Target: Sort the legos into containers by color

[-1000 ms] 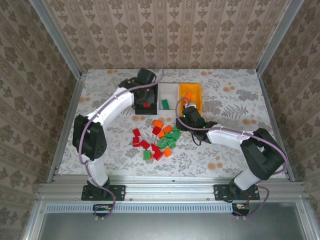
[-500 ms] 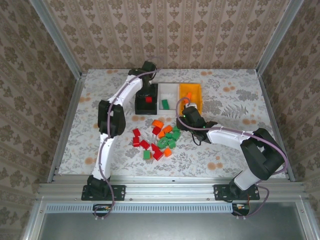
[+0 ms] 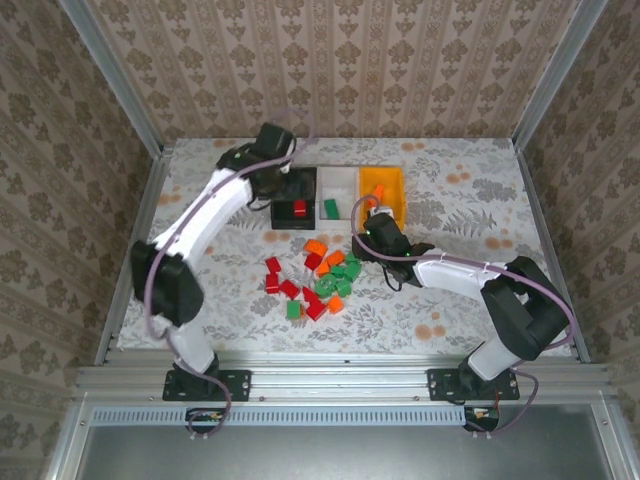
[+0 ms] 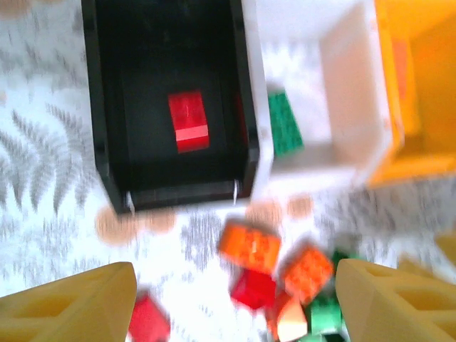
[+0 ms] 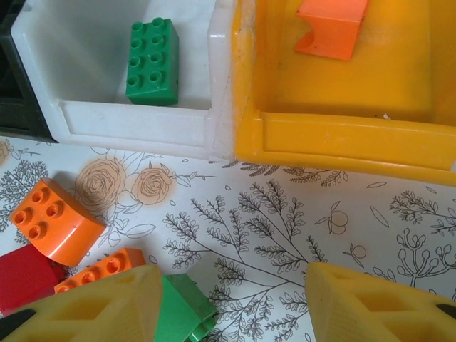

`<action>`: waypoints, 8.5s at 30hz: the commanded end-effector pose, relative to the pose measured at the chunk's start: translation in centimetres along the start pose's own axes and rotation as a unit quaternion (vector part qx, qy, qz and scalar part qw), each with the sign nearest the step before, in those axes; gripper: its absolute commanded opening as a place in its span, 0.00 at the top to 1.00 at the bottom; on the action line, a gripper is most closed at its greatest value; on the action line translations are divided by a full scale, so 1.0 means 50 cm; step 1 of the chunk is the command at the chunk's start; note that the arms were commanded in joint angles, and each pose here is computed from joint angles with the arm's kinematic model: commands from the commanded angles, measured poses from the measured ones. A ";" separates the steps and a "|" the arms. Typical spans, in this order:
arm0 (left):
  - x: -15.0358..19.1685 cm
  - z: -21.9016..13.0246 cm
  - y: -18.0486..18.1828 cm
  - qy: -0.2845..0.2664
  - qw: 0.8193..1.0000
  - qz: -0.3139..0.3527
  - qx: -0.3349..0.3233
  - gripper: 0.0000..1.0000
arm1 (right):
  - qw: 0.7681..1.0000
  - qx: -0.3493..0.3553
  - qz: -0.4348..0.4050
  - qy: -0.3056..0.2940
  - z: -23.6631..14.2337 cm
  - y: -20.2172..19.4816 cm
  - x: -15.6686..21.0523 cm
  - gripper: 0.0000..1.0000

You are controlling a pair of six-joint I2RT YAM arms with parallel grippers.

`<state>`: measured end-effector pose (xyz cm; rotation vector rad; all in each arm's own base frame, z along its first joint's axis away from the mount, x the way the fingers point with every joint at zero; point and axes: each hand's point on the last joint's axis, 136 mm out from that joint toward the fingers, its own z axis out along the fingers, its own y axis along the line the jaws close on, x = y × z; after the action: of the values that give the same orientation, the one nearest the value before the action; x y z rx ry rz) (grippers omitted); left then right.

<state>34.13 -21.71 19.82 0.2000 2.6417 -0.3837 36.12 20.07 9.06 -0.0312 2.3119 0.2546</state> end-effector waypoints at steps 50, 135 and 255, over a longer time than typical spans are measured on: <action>0.446 0.091 0.014 0.136 0.985 -0.031 -0.100 0.73 | 0.999 0.033 0.011 -0.041 -0.034 -0.029 -0.025 0.43; -0.118 -0.034 0.375 -0.113 0.902 -0.400 0.115 0.12 | 0.899 -0.072 -0.398 0.168 0.018 0.412 0.250 0.33; -0.139 -0.074 0.323 -0.135 0.926 -0.333 0.117 0.14 | 0.980 -0.090 -0.096 0.147 0.106 0.496 0.219 0.31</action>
<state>42.08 -5.59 21.94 -0.6950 2.3040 -0.8993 30.22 45.63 3.50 -0.4132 2.5093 0.3885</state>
